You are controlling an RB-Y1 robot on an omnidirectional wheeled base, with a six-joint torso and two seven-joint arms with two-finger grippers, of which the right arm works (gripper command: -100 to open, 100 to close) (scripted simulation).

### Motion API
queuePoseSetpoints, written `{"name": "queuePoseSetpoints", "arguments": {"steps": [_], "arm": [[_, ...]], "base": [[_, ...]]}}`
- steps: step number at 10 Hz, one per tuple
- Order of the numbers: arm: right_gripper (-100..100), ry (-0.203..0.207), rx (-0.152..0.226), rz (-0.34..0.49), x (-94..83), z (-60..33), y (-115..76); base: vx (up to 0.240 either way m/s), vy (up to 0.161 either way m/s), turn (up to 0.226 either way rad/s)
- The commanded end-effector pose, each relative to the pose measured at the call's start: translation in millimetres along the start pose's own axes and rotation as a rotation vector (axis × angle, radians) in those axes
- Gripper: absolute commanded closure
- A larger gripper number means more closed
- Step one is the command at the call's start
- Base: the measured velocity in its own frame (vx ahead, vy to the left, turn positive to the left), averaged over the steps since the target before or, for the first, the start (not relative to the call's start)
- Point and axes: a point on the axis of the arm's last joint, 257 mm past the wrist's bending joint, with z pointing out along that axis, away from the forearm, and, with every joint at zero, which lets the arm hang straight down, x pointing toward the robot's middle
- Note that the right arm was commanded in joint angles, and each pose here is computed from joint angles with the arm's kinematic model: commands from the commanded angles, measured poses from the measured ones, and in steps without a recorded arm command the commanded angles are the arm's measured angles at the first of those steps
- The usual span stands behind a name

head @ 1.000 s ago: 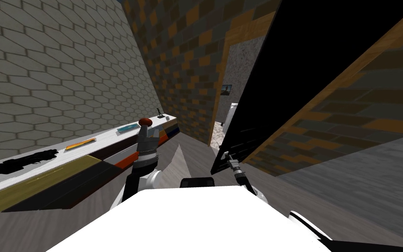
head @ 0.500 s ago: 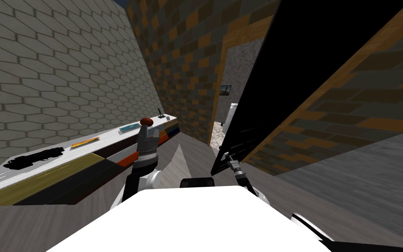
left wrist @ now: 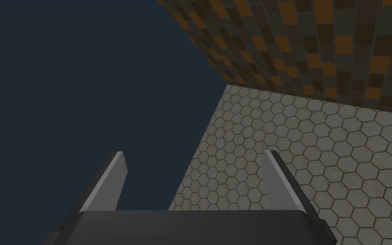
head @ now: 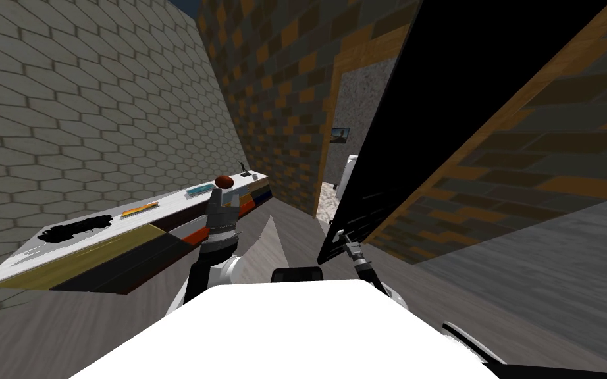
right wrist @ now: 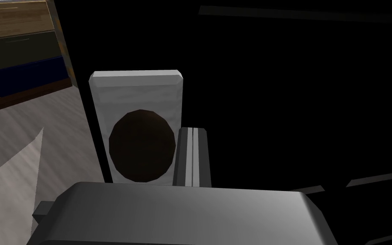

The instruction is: Pull the door open

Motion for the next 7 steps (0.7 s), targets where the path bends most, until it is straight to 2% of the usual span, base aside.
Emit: {"name": "queuePoseSetpoints", "arguments": {"steps": [1, 5, 6, 7], "arm": [[-100, -0.011, 0.037, 0.023, -8.0, -3.8, -21.3], [-100, -0.011, 0.055, 0.027, -8.4, -7.7, -25.3], [-100, -0.022, 0.050, 0.020, -12.2, -10.5, -22.0], [-100, -0.013, 0.055, 0.026, -8.9, -8.1, -24.9]], "base": [[-0.043, -0.021, 0.017], [-0.038, -0.026, 0.030], [-0.026, -0.026, 0.000], [-0.020, -0.001, -0.012]]}}
